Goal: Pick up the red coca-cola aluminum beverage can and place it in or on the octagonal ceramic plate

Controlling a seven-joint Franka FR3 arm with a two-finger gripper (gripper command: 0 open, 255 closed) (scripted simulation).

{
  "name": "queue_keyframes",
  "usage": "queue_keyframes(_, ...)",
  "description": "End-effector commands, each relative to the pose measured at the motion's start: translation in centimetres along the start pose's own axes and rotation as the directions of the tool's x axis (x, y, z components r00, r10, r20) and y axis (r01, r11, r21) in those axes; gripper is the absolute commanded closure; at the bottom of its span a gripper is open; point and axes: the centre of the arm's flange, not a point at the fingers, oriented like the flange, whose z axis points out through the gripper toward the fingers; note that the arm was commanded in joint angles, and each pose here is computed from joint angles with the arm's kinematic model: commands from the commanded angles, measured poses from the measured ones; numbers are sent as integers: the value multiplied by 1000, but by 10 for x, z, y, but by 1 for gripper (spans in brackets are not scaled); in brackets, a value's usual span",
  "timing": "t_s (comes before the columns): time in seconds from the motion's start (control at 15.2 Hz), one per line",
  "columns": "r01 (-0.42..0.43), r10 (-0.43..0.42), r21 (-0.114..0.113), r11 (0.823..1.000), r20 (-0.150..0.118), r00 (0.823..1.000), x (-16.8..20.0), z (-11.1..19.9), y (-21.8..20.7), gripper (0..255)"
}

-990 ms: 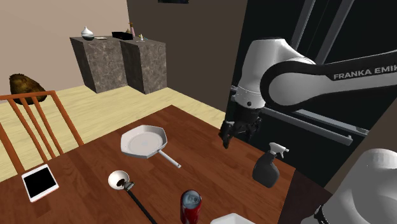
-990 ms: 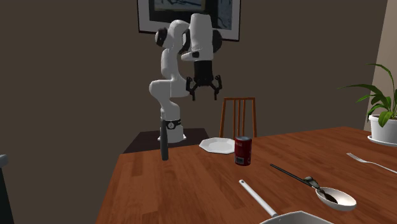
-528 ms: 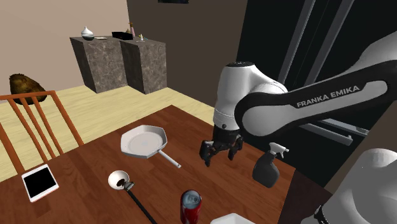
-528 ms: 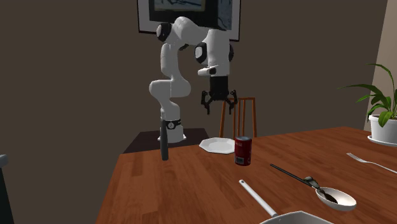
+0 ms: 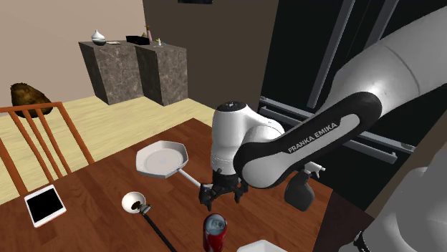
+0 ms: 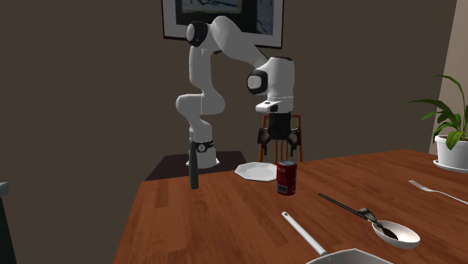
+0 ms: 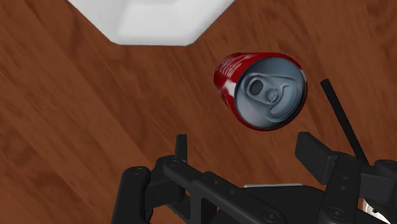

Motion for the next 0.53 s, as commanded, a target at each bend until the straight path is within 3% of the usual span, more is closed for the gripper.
queue_keyframes(0.0, -14, 15, -4, 1000, 7, 1000, -2, 20, -21, 0)
queue_keyframes(0.46, -23, 23, -8, 1000, 12, 1000, -2, 59, -34, 0)
